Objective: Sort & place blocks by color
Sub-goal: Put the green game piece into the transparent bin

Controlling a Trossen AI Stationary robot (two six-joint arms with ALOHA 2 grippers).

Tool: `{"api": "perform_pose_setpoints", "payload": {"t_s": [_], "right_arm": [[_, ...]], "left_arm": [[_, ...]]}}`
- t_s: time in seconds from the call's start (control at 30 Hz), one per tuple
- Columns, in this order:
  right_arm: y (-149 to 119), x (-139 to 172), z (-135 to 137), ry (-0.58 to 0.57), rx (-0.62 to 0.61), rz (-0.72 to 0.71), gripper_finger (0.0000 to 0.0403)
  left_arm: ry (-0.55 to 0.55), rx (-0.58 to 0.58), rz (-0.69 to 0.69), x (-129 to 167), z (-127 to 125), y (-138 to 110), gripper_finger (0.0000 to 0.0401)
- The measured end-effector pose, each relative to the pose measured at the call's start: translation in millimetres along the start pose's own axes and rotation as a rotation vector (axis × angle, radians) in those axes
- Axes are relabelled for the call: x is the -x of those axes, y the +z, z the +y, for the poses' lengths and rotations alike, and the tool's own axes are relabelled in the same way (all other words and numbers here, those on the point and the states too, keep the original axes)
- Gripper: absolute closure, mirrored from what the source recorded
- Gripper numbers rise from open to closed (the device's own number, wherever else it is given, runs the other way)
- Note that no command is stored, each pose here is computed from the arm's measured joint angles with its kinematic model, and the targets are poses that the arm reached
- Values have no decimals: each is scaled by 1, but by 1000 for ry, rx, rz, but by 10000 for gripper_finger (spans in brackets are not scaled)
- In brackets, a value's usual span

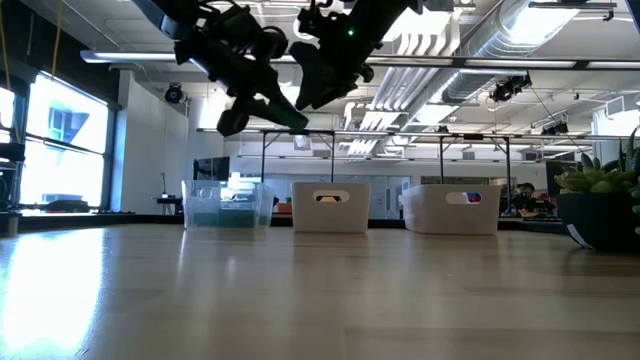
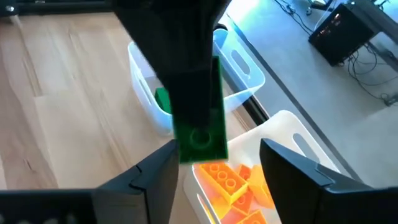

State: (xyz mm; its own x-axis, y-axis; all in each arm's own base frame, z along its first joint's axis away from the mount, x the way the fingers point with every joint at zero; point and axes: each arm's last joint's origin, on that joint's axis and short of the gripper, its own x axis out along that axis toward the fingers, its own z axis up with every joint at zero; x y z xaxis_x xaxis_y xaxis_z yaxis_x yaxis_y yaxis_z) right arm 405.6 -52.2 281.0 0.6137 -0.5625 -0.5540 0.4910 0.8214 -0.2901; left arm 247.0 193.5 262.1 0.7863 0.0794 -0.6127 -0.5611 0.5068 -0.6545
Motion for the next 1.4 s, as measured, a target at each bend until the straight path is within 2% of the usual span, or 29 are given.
{"api": "perform_pose_setpoints", "payload": {"t_s": [0.3,0.63,0.83,1.1,1.23,1.4], "right_arm": [[-1,0,0,-18,-14,7,188],[-1,0,-1,-32,-122,6,187],[-1,0,-2,-39,-185,3,187],[-2,0,-2,-51,-264,8,187],[-4,0,-1,-51,-253,25,187],[-4,3,4,-34,-271,26,187]], "left_arm": [[309,-71,5,16,36,2,335],[544,-207,-20,32,61,11,331],[577,-340,23,37,69,12,321],[577,-481,52,37,69,13,267],[575,-487,38,37,69,15,238],[558,-406,-5,39,65,19,221]]}}
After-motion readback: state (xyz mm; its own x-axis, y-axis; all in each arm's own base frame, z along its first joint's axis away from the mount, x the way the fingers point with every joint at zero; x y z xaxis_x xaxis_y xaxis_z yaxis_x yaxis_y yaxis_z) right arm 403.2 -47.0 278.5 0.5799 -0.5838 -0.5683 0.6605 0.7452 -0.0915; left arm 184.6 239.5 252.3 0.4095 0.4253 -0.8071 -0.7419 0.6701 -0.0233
